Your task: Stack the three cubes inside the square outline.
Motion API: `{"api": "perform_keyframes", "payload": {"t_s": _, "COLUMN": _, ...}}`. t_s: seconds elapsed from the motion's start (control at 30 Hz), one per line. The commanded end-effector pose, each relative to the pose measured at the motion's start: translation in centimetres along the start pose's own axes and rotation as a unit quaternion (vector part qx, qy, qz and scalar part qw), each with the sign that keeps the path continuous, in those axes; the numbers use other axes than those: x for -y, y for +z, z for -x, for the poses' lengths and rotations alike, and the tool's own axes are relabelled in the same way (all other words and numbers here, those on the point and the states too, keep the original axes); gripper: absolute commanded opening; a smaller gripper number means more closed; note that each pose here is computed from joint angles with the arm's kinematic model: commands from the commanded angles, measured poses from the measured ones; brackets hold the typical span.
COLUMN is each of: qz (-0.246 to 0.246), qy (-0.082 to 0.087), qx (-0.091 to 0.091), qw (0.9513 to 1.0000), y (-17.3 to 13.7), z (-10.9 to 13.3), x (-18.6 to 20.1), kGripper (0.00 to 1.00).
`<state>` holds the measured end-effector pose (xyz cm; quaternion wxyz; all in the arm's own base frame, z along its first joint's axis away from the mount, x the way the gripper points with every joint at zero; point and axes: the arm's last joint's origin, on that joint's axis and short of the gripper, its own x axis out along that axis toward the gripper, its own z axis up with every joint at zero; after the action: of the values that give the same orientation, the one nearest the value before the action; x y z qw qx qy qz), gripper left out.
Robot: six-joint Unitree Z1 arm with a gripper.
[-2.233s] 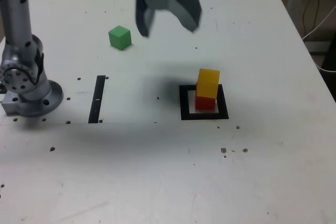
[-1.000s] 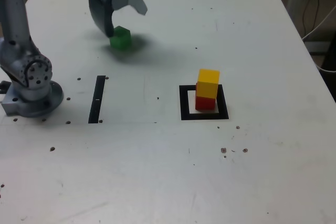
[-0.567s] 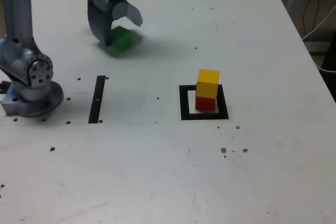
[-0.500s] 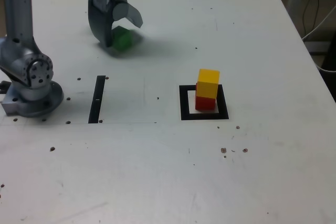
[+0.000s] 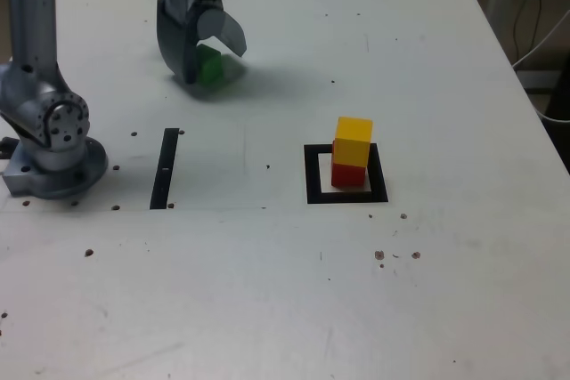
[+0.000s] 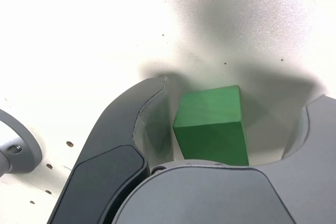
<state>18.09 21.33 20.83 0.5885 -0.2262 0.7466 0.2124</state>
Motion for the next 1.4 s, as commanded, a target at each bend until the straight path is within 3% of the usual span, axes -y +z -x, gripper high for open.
{"api": "perform_keyframes", "payload": {"t_s": 0.0, "qz": 0.000, "qy": 0.003, "qx": -0.001, "qw": 1.0000, "y": 0.3, "z": 0.0, "x": -0.1, "kGripper": 0.70}}
{"api": "perform_keyframes", "payload": {"t_s": 0.33, "qz": 0.001, "qy": 0.006, "qx": 0.002, "qw": 1.0000, "y": 0.3, "z": 0.2, "x": -0.1, "kGripper": 0.29}}
{"api": "perform_keyframes", "payload": {"t_s": 0.43, "qz": 0.001, "qy": 0.006, "qx": 0.003, "qw": 1.0000, "y": 0.3, "z": 0.3, "x": -0.1, "kGripper": 0.21}}
{"api": "perform_keyframes", "payload": {"t_s": 0.7, "qz": -0.013, "qy": 0.006, "qx": -0.001, "qw": 0.9999, "y": 0.1, "z": 0.5, "x": 0.5, "kGripper": 0.11}}
{"api": "perform_keyframes", "payload": {"t_s": 0.97, "qz": -0.069, "qy": 0.034, "qx": 0.014, "qw": 0.9970, "y": -0.2, "z": 1.9, "x": 3.5, "kGripper": 0.11}}
{"api": "perform_keyframes", "payload": {"t_s": 1.07, "qz": -0.109, "qy": 0.044, "qx": 0.031, "qw": 0.9925, "y": -0.8, "z": 3.0, "x": 6.0, "kGripper": 0.11}}
{"api": "perform_keyframes", "payload": {"t_s": 1.17, "qz": -0.160, "qy": 0.049, "qx": 0.055, "qw": 0.9844, "y": -1.5, "z": 4.5, "x": 9.0, "kGripper": 0.11}}
{"api": "perform_keyframes", "payload": {"t_s": 1.27, "qz": -0.216, "qy": 0.051, "qx": 0.074, "qw": 0.9723, "y": -2.5, "z": 6.3, "x": 12.0, "kGripper": 0.11}}
{"api": "perform_keyframes", "payload": {"t_s": 1.37, "qz": -0.275, "qy": 0.060, "qx": 0.084, "qw": 0.9559, "y": -3.5, "z": 8.4, "x": 15.2, "kGripper": 0.11}}
